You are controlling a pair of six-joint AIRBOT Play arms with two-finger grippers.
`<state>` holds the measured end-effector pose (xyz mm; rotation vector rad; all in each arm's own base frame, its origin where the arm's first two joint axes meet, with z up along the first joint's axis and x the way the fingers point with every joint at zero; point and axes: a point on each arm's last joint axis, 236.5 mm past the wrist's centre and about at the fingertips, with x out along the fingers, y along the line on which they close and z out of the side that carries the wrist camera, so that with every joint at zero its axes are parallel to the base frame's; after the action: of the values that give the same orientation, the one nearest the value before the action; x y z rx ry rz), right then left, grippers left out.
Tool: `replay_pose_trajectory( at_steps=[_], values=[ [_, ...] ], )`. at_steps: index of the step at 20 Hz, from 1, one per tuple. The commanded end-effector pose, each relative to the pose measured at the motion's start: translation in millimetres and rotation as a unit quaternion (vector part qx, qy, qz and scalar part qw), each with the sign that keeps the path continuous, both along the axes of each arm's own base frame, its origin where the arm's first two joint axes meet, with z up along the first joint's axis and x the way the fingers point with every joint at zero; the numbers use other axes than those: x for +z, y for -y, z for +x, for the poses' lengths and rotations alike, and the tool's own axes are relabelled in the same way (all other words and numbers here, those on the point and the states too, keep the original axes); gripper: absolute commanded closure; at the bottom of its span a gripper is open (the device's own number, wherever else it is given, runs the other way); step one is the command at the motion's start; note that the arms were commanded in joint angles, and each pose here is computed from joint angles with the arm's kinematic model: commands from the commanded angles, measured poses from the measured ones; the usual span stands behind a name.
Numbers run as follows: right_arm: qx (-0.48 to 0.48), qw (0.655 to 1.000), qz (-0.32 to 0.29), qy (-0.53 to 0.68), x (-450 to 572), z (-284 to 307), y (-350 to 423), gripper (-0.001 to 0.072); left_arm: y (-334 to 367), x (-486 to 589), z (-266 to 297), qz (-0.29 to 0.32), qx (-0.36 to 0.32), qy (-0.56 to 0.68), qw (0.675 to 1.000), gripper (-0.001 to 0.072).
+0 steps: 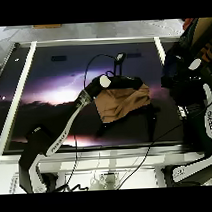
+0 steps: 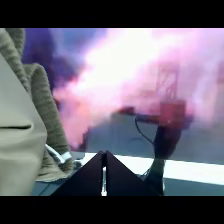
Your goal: Fold the clothes and pants, and hang the long-sleeved shirts on hangers.
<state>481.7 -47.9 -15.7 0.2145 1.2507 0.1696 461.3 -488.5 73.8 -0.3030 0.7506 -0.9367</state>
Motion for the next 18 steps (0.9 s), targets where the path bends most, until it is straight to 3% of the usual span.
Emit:
replay_pose_trajectory(
  at_steps=[1, 2, 3, 4, 5, 6, 10, 14, 18],
  values=[
    [0.051, 0.993, 0.088, 0.056, 9.6, 15.8, -25.3, 0.0689, -36.2, -7.9, 26.3, 0.030, 0.018, 0.006, 0.999, 0.0364],
    [0.049, 0.986, 0.129, 0.091, 22.1, 29.3, -39.3, 0.0689, -48.5, -13.4, 33.9, 0.048, 0.021, 0.012, 0.999, 0.0533],
    [0.031, 0.980, 0.154, 0.122, 33.2, 44.6, -46.1, 0.0686, -58.9, -18.6, 39.4, 0.065, 0.023, 0.016, 0.997, 0.0644],
    [0.019, 0.977, 0.154, 0.145, 38.0, 57.0, -48.2, 0.0560, -67.7, -23.7, 42.2, 0.079, 0.022, 0.016, 0.996, 0.0666],
    [0.015, 0.978, 0.138, 0.159, 37.9, 65.0, -48.1, 0.0219, -74.0, -27.9, 42.6, 0.089, 0.020, 0.011, 0.996, 0.0666],
    [0.023, 0.980, 0.119, 0.160, 34.0, 67.0, -50.2, 0.0105, -79.0, -31.4, 41.7, 0.094, 0.016, 0.002, 0.995, 0.0666],
    [0.130, 0.987, 0.037, 0.082, -0.8, 29.6, -65.5, 0.0105, -85.0, -37.1, 37.6, 0.103, 0.008, -0.013, 0.995, 0.0666],
    [0.193, 0.979, 0.035, 0.048, -7.4, 6.7, -81.0, 0.0107, -84.4, -38.2, 35.2, 0.105, 0.004, -0.016, 0.994, 0.0666],
    [0.226, 0.974, -0.008, 0.008, -20.6, -10.8, -73.3, 0.0107, -84.9, -42.3, 28.8, 0.111, -0.007, -0.026, 0.993, 0.0666]
  ],
)
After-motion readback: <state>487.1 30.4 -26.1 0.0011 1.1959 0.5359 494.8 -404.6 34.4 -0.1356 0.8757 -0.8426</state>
